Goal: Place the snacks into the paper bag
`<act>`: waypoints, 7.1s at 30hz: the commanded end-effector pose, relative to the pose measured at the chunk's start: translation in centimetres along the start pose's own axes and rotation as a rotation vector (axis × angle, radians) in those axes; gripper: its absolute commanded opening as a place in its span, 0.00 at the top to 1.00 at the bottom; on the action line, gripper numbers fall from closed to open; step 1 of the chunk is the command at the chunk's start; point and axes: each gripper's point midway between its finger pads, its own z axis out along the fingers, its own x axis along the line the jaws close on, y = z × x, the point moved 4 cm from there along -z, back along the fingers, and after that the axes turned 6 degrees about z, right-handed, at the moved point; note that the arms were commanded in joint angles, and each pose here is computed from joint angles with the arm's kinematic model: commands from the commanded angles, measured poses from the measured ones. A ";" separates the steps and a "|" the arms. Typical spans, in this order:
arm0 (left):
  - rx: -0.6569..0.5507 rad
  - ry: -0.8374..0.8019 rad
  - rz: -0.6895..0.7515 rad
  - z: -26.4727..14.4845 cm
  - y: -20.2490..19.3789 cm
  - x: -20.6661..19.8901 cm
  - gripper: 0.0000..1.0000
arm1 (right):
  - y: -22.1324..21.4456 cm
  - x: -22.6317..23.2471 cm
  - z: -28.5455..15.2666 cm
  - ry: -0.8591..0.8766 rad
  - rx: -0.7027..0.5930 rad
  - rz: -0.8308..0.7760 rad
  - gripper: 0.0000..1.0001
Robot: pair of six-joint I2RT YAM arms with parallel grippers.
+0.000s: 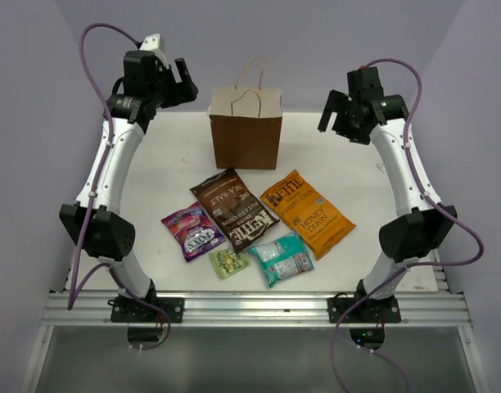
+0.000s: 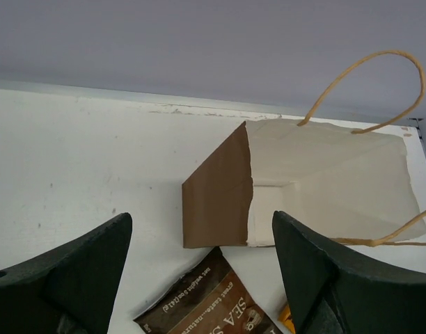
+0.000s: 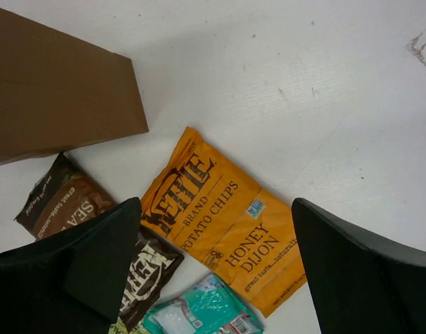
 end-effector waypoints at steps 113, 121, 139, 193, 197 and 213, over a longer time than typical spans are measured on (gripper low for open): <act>0.197 -0.272 0.073 6.9 -8.0 -6.4 1.00 | 17.3 25.4 -19.5 1.227 -1.091 0.103 1.00; 0.199 -0.280 0.074 7.0 -8.2 -6.8 1.00 | 16.3 25.8 -21.2 1.316 -1.043 0.120 1.00; 0.204 -0.269 0.074 6.2 -8.9 -6.8 1.00 | 12.4 28.4 -17.9 1.338 -0.877 0.080 1.00; 0.187 -0.223 0.100 9.1 -8.0 -6.5 1.00 | -7.3 16.5 -5.3 0.860 -0.210 -0.522 0.02; 0.192 -0.216 0.114 8.8 -8.1 -6.3 1.00 | -14.4 14.5 2.1 0.805 0.030 -0.554 0.02; 0.205 -0.182 0.125 7.1 -8.4 -5.6 1.00 | -25.1 15.2 13.1 0.835 0.411 -0.597 0.05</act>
